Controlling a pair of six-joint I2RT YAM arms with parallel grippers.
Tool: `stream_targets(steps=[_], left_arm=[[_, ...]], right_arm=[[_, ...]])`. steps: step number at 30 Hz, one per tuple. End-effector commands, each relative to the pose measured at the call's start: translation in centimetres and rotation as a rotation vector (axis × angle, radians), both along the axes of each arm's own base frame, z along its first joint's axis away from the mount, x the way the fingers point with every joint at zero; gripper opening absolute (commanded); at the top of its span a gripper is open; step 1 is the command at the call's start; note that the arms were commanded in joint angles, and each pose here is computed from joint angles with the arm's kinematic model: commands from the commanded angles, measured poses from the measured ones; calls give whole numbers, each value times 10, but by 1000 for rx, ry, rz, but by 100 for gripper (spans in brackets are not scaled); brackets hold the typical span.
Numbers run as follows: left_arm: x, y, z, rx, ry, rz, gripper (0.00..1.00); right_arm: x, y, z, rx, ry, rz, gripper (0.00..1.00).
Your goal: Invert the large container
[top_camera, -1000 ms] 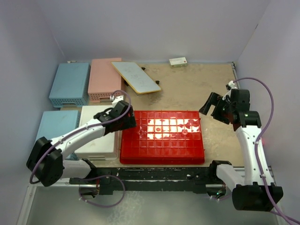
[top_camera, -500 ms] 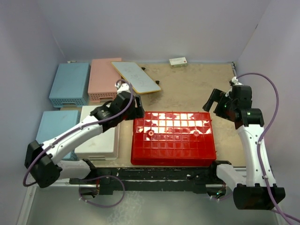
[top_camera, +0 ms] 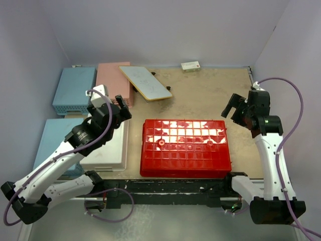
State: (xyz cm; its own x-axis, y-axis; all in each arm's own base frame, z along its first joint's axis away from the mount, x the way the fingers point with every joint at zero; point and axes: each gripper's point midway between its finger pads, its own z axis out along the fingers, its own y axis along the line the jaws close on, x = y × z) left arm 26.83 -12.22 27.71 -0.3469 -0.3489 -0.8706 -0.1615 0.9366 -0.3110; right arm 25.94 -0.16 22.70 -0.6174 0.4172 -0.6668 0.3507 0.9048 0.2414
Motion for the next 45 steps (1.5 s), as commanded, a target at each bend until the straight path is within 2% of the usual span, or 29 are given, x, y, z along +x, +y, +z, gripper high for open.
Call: stream_targets(steps=[1,17,27,31,45], left_arm=[[0,24,1,3,-53,117,83],[-6,40,8,3,-95,173,85],[-18,85,7,3,-165,402,84],[-23,96,4,-4,-183,454,80],[-26,94,1,37,-155,399,81]], right_arm=[[3,-8,9,-23,-46,-52,100],[-5,-14,5,-48,-56,-79,100],[-5,-17,2,-59,-53,-94,100],[-6,-21,1,-70,-49,-115,100],[-6,-22,-2,-67,-46,-122,100]])
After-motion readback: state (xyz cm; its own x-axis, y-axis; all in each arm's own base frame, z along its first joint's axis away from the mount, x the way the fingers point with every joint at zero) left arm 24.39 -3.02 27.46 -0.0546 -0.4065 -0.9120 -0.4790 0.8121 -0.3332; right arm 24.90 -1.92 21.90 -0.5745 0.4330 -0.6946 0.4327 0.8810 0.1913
